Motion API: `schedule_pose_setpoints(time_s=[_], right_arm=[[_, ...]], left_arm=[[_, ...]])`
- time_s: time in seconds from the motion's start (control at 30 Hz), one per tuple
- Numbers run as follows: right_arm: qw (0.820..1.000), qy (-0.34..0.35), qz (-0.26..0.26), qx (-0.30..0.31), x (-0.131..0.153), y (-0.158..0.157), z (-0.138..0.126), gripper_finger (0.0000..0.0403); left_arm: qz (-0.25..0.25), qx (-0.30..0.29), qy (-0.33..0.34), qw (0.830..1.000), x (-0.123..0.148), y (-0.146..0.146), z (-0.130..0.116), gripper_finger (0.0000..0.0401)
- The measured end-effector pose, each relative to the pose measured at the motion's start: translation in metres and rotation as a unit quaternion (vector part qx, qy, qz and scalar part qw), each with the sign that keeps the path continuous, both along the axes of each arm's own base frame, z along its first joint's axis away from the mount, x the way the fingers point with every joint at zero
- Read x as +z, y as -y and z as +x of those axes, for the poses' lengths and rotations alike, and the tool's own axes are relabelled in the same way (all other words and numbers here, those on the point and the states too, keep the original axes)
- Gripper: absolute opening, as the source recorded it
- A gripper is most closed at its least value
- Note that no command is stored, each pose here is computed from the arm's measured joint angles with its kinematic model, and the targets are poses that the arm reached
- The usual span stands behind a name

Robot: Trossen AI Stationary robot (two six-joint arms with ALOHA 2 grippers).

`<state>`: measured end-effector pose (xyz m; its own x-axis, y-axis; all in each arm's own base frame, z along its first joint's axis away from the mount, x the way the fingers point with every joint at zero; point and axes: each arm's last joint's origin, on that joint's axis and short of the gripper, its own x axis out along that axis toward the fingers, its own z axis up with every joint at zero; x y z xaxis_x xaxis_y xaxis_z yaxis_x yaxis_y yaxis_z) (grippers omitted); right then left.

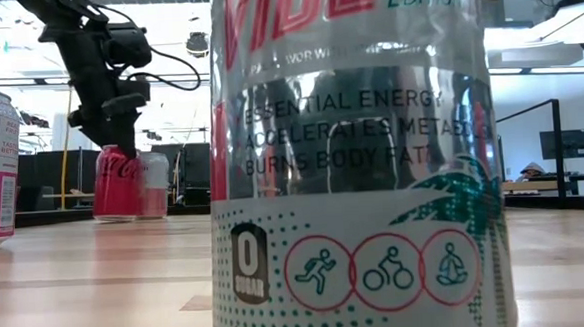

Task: Place canned beverage on shelf
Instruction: Put the red soda can on the shelf

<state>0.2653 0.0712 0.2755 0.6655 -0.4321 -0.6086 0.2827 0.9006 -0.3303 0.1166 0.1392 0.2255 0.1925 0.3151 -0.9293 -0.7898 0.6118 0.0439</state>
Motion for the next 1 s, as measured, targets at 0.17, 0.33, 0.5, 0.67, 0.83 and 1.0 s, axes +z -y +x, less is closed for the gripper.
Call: schedule_pose_setpoints(time_s=[0.17, 0.33, 0.5, 0.67, 0.83, 1.0], right_arm=[[1.000, -0.001, -0.001, -0.001, 0.000, 0.001, 0.000, 0.0029], [1.000, -0.001, -0.001, -0.001, 0.000, 0.001, 0.000, 0.0030], [1.000, -0.001, -0.001, -0.001, 0.000, 0.001, 0.000, 0.0028], [1.000, 0.000, 0.000, -0.001, 0.000, 0.001, 0.000, 0.0030], [1.000, 0.001, 0.000, -0.001, 0.000, 0.001, 0.000, 0.0030], [1.000, 0.001, -0.002, -0.004, 0.000, 0.002, 0.001, 0.0030]], left_arm=[[-0.018, -0.010, -0.012, 1.000, 0.012, 0.004, -0.002, 0.0263], [-0.040, -0.032, 0.002, 0.999, 0.026, 0.014, -0.001, 0.0261], [-0.038, -0.069, 0.054, 0.995, 0.036, 0.023, 0.010, 0.0261], [-0.026, -0.090, 0.081, 0.992, 0.038, 0.031, 0.022, 0.0261], [-0.010, -0.116, 0.109, 0.987, 0.049, 0.039, 0.036, 0.0261], [0.007, -0.147, 0.155, 0.977, 0.075, 0.049, 0.052, 0.0261]])
